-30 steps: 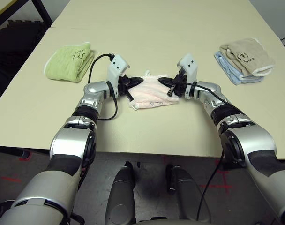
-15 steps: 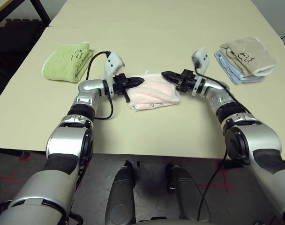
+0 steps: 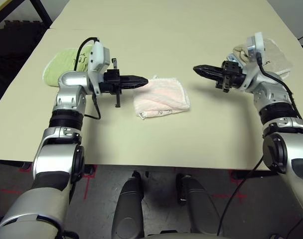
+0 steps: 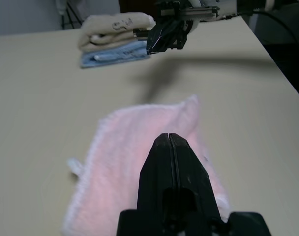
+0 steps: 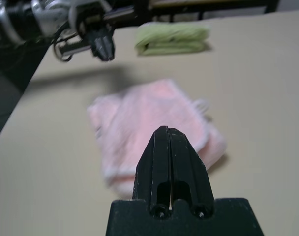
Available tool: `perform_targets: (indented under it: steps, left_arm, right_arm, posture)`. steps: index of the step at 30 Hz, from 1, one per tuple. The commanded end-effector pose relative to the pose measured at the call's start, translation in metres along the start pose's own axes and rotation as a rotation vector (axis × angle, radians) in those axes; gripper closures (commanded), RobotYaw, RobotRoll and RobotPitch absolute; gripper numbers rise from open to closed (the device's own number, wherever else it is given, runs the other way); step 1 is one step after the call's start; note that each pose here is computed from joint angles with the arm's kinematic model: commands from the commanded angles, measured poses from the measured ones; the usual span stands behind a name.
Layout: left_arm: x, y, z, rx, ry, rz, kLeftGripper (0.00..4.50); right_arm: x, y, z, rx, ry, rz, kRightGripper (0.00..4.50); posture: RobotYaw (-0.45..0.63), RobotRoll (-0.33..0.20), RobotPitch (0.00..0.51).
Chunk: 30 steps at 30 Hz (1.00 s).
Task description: Fold the towel and set it aside.
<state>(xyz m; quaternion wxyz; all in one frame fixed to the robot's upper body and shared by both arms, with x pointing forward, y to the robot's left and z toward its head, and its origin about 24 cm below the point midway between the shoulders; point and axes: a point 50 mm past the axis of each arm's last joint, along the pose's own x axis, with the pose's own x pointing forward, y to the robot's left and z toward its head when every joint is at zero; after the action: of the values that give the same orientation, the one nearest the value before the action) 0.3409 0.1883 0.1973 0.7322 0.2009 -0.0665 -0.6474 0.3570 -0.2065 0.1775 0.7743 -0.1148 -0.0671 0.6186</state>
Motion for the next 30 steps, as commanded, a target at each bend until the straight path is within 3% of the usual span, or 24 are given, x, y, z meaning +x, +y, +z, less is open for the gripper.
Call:
perform_targets:
  steps: [1, 8, 11, 21, 26, 30]
  left_arm:
    - [0.001, -0.010, -0.005, -0.001, 0.021, -0.040, 4.43]
    - [0.001, -0.014, -0.008, -0.008, 0.017, -0.043, 4.43]
    - [0.003, -0.011, -0.009, -0.009, 0.047, -0.008, 3.87]
    - [-0.003, -0.011, -0.008, 0.003, 0.058, 0.012, 0.11]
    - [-0.007, -0.010, -0.007, 0.039, 0.074, 0.001, 0.04]
    - [-0.015, -0.002, -0.008, -0.094, 0.037, 0.122, 0.04]
  right_arm:
    - [-0.013, 0.008, -0.007, -0.028, 0.071, 0.029, 4.50]
    - [-0.025, 0.013, -0.009, -0.029, 0.094, 0.008, 4.50]
    - [-0.024, 0.014, -0.008, -0.031, 0.091, -0.002, 3.77]
    - [-0.026, 0.014, -0.007, -0.018, 0.098, -0.001, 0.09]
    - [-0.028, 0.014, -0.007, 0.010, 0.099, 0.000, 0.04]
    - [-0.028, 0.015, -0.006, 0.011, 0.098, 0.000, 0.04]
  posture:
    - [0.02, 0.000, 0.195]
    - [0.01, 0.000, 0.193]
    - [0.01, 0.000, 0.192]
    - [0.02, 0.000, 0.192]
    - [0.02, 0.000, 0.192]
    - [0.02, 0.000, 0.197]
